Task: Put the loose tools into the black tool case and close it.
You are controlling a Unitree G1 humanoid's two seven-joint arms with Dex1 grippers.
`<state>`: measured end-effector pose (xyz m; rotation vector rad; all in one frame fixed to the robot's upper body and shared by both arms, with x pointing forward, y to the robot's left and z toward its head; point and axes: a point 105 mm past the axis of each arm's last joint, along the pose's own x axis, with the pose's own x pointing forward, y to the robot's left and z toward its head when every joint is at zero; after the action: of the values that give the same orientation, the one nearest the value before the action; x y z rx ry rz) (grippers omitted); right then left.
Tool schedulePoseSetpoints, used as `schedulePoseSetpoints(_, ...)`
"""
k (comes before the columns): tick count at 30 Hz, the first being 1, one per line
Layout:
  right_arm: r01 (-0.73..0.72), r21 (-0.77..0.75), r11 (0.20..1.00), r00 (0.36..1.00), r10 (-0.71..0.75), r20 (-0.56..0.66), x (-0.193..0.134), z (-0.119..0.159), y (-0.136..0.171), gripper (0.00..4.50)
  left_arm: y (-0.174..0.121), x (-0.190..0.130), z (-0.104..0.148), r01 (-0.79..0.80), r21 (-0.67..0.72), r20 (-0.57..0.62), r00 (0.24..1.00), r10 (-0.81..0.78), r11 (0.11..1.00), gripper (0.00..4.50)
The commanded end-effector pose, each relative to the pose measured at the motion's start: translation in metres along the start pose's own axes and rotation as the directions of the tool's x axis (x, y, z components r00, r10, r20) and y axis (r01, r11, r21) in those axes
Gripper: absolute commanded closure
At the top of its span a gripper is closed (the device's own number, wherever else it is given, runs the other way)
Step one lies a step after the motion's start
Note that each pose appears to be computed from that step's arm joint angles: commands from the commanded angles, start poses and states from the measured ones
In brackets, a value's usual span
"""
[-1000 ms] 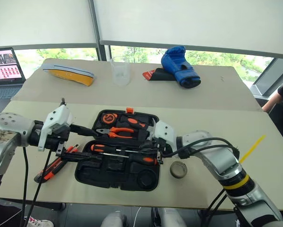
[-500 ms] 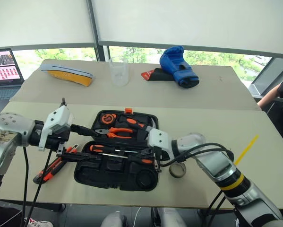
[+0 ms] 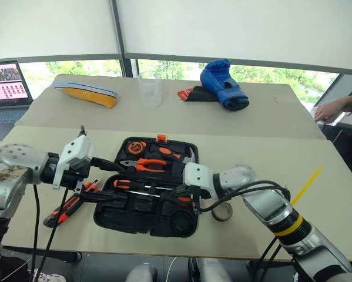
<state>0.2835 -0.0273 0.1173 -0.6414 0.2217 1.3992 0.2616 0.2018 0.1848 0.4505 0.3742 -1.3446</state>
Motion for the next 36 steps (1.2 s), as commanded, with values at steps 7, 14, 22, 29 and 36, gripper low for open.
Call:
schedulePoseSetpoints(7,-0.040,0.088,0.995,0.947,0.009,0.321,-0.081,0.073,-0.009,3.37,0.008,-0.044,-0.031,-0.298,-0.109,-0.035,0.954,0.296,0.948,0.00)
schedulePoseSetpoints(14,-0.060,0.092,0.994,0.912,0.017,0.411,-0.107,0.080,0.002,0.94,-0.010,-0.108,-0.084,-0.610,-0.247,-0.152,0.791,0.592,0.753,0.00)
schedulePoseSetpoints(22,-0.044,0.082,0.996,0.918,0.008,0.398,-0.105,0.076,0.008,0.05,-0.015,-0.142,-0.121,-0.717,-0.268,-0.293,0.696,0.655,0.643,0.00)
schedulePoseSetpoints(29,0.013,0.076,0.997,0.927,-0.041,0.372,-0.108,0.071,0.008,0.05,0.041,-0.127,-0.112,-0.687,-0.216,-0.326,0.721,0.612,0.694,0.00)
schedulePoseSetpoints(36,0.087,0.089,0.992,0.927,-0.113,0.357,-0.112,0.067,0.013,0.05,0.085,-0.105,-0.133,-0.696,-0.213,-0.506,0.678,0.532,0.685,0.00)
